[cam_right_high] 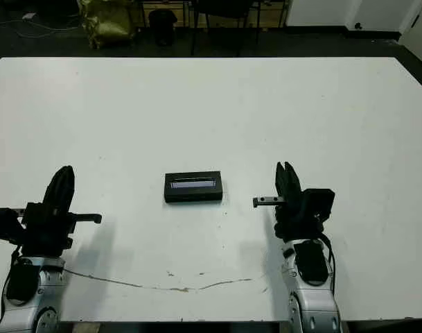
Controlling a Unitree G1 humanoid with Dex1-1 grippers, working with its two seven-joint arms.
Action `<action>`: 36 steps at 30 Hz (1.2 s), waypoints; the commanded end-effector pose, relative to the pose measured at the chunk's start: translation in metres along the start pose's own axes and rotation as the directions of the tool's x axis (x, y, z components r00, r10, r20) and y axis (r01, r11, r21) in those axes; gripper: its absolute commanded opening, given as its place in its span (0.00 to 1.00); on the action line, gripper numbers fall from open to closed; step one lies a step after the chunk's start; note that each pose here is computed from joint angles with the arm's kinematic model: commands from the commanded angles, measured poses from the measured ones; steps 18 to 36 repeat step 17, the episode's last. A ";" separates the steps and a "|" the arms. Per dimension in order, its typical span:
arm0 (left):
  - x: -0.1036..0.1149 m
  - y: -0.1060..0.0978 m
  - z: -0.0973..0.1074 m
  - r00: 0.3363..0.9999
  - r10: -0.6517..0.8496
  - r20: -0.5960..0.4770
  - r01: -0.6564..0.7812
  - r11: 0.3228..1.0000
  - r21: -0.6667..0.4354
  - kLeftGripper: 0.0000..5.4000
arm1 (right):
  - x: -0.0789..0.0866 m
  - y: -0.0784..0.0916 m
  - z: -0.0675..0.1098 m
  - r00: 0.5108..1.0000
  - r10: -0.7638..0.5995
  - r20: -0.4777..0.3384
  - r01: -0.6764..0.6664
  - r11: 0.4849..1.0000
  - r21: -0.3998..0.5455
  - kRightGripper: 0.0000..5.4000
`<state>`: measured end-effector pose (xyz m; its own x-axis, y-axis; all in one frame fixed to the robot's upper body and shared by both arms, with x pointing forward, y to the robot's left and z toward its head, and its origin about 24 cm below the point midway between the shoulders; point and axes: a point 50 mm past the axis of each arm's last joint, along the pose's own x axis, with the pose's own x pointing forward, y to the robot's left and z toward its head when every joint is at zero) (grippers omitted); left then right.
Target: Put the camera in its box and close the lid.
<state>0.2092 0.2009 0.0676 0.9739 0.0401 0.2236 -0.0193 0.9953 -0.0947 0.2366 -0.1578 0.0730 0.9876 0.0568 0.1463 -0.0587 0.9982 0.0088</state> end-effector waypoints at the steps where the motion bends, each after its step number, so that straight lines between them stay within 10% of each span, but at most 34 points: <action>1: -0.001 0.001 -0.006 0.999 0.032 -0.028 -0.032 0.999 0.005 0.00 | -0.001 0.002 -0.007 1.000 0.004 -0.023 -0.004 1.000 0.014 0.00; 36: 0.004 -0.008 0.001 0.998 0.023 -0.066 -0.018 0.997 0.078 0.00 | -0.002 0.008 -0.010 0.999 0.042 -0.006 -0.042 0.998 0.037 0.00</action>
